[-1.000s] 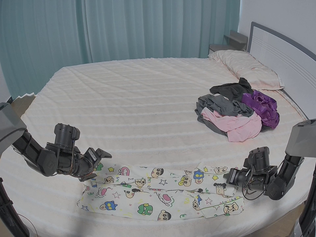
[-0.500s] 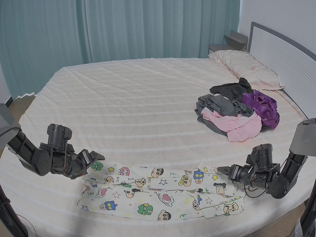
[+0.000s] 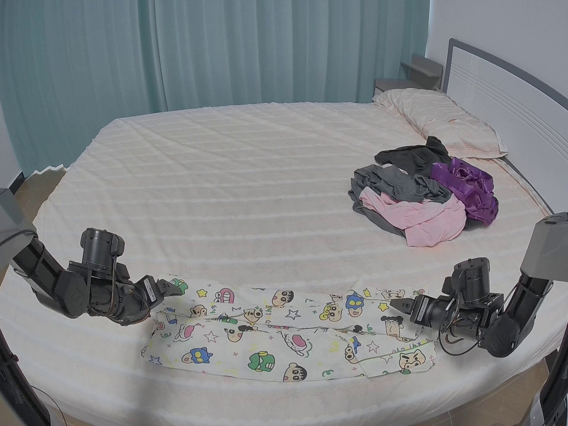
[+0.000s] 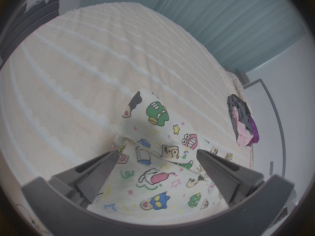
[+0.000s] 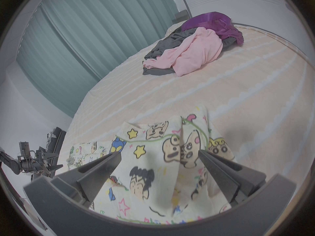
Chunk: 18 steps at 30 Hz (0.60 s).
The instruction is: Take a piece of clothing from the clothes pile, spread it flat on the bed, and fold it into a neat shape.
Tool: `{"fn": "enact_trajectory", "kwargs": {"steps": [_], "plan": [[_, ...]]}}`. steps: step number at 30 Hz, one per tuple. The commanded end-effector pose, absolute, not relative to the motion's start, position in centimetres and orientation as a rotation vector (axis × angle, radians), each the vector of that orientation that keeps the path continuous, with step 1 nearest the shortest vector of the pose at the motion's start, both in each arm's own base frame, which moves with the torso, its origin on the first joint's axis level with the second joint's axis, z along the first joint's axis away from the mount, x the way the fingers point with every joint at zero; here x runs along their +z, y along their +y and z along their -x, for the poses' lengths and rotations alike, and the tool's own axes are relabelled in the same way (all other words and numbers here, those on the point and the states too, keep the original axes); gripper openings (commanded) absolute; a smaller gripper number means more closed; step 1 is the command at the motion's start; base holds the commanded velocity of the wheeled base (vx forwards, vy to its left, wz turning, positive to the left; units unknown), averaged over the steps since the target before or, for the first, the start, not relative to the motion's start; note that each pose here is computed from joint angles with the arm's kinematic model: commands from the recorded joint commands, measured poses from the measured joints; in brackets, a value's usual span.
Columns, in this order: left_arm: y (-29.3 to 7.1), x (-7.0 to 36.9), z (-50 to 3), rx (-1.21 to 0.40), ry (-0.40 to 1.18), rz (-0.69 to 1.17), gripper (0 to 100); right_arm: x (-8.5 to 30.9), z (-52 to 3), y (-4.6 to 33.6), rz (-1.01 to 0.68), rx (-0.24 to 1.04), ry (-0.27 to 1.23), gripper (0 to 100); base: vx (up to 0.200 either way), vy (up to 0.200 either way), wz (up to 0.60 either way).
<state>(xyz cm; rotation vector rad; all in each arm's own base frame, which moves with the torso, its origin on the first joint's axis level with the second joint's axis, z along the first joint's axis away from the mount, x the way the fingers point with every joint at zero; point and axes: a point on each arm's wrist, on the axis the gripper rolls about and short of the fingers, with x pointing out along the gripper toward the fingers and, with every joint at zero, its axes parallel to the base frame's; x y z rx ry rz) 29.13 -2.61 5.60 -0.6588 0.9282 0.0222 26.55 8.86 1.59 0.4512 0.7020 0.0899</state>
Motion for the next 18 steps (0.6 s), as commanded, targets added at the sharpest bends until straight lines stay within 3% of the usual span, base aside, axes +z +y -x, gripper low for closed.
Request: {"fn": "enact_trajectory", "kwargs": {"steps": [1,11,18], "plan": [[-1.7,5.4,-29.2,0.024,0.924,0.616,100,1.6,-26.6,8.9,-0.452,0.092,0.699,100,0.0,0.0,0.0],[-0.3,1.3,-33.4,-0.003,0.959,0.425,100,1.6,-26.5,9.2,-0.45,0.102,0.701,100,0.0,0.0,0.0],[-0.3,0.6,-34.4,-0.101,0.968,0.426,100,1.7,-26.5,9.2,-0.45,0.106,0.7,100,0.0,0.0,0.0]]}}
